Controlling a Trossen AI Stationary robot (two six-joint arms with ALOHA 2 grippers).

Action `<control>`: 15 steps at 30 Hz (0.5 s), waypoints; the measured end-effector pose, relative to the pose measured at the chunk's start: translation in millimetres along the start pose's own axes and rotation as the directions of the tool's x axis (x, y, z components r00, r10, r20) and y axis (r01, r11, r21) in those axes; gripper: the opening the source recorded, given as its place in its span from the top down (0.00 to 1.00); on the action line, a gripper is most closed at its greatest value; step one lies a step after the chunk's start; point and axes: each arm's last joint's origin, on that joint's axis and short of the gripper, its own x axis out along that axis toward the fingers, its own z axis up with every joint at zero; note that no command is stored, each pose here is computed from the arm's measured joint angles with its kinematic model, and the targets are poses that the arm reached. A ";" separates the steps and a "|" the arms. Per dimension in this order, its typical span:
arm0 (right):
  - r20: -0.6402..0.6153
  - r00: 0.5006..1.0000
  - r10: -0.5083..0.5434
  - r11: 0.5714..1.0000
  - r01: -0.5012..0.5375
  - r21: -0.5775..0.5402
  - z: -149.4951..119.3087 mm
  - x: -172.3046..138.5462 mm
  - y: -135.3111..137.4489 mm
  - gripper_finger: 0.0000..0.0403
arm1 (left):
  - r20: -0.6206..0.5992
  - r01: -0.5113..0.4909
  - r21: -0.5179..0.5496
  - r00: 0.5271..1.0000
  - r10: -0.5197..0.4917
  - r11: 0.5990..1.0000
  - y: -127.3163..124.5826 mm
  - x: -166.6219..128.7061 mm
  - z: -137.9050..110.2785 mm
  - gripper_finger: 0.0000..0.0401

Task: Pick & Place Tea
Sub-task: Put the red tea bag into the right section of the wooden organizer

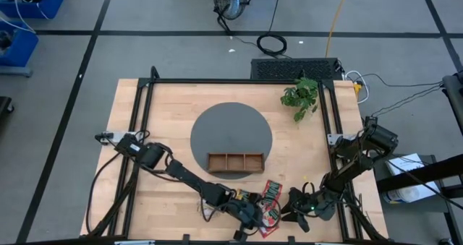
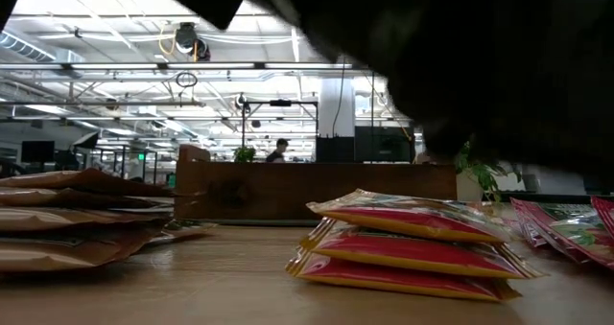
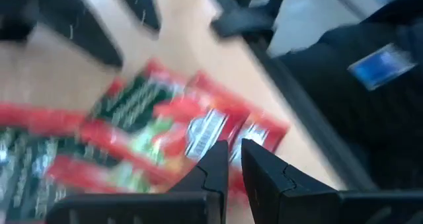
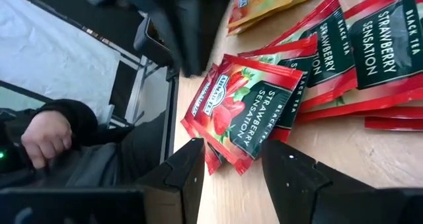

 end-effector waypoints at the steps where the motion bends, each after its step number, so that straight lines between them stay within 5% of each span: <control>1: 0.001 1.000 -0.002 1.000 0.002 0.003 0.4 0.2 -0.4 0.66 | -0.004 -0.004 -0.006 1.000 0.004 1.000 2.8 1.8 -2.2 0.88; 15: -0.082 0.997 0.002 0.994 0.007 0.107 -3.2 -0.1 -2.4 0.66 | -0.008 -0.025 -0.043 1.000 0.024 0.999 15.4 3.6 -3.8 0.88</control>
